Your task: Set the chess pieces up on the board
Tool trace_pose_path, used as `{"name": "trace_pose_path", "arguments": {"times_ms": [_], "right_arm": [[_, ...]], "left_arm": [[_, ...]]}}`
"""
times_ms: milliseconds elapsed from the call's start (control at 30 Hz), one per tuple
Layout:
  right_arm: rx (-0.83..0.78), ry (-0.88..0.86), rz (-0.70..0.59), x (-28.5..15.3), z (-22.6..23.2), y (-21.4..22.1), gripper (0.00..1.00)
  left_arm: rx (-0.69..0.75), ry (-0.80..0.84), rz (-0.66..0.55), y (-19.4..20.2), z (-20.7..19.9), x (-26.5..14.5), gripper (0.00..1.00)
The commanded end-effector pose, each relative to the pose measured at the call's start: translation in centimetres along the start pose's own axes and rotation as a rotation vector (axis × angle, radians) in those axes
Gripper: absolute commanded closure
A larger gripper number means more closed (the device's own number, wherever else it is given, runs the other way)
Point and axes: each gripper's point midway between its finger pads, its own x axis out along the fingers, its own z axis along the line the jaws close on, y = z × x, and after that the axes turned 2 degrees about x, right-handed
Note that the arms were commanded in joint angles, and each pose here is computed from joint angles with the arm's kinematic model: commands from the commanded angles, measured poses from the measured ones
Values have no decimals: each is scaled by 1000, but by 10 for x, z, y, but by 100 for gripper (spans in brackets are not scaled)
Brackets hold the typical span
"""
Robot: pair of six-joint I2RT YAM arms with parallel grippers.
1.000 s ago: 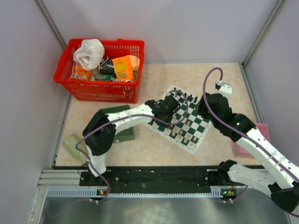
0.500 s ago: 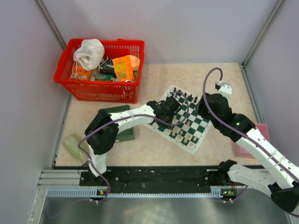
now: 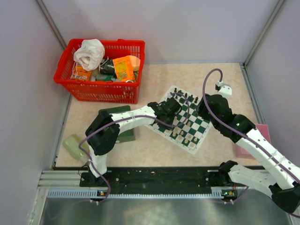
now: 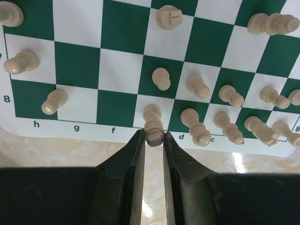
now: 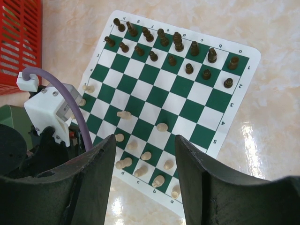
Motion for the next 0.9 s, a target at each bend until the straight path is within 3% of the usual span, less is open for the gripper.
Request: {"name": "trace_pose_path", "arguments": {"times_ms": [0, 467, 867], "right_arm": [[18, -2, -20, 1, 1, -6, 46], [16, -9, -12, 3, 3, -4, 45], [-39, -56, 84, 20, 23, 9, 44]], "left_arm": [[-9, 27, -38, -7, -9, -3, 75], [-16, 38, -80, -14, -9, -19, 52], [-85, -100, -353, -53, 33, -101, 34]]}}
